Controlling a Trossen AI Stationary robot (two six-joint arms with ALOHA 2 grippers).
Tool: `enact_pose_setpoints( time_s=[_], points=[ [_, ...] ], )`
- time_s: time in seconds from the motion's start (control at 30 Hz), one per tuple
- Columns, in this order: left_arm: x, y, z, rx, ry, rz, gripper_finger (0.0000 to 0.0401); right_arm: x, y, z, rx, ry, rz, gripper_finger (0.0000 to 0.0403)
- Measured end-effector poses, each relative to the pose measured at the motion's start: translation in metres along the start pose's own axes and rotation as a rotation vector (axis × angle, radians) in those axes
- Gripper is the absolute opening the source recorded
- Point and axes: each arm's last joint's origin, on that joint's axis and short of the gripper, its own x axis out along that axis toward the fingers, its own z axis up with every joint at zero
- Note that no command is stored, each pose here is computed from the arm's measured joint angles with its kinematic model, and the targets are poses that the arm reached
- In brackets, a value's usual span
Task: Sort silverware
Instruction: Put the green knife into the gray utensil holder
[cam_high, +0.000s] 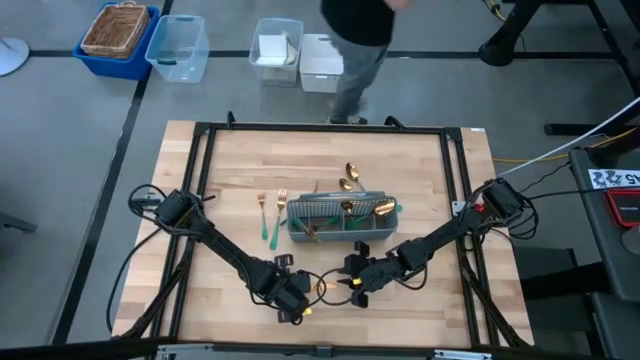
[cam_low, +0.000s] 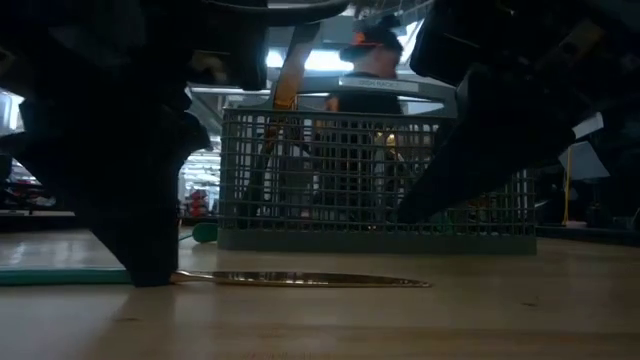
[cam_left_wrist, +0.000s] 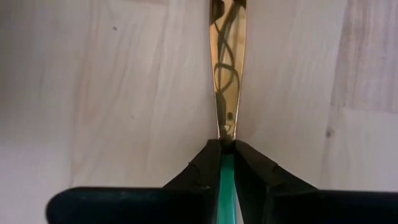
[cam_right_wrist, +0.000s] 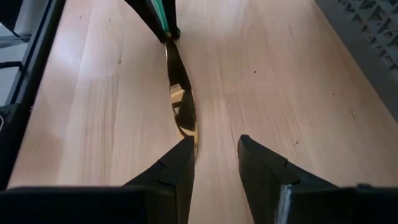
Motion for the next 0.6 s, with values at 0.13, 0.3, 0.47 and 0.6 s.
enact_pose_setpoints(
  time_s=[0.13,0.3,0.47,0.6],
  points=[
    [0.0005,0.0006,0.0007,0.018,-0.021,0.024,0.0027,0.0000,0.0000,0.0000,0.035,0.000,0.000,0.0122],
    [0.0007,0.0011,0.0015,0.024,-0.035,0.039,0.0028,0.0003,-0.0001,-0.0003,0.056,0.001,0.000,0.0122],
    [0.0009,0.0016,0.0017,0.032,-0.041,0.049,0.0028,0.0003,-0.0001,-0.0003,0.057,0.002,-0.001,0.0122],
    [0.0012,0.0011,0.0029,0.030,-0.056,0.046,0.0029,0.0003,-0.0001,-0.0003,0.058,0.002,-0.001,0.0122]
  ],
)
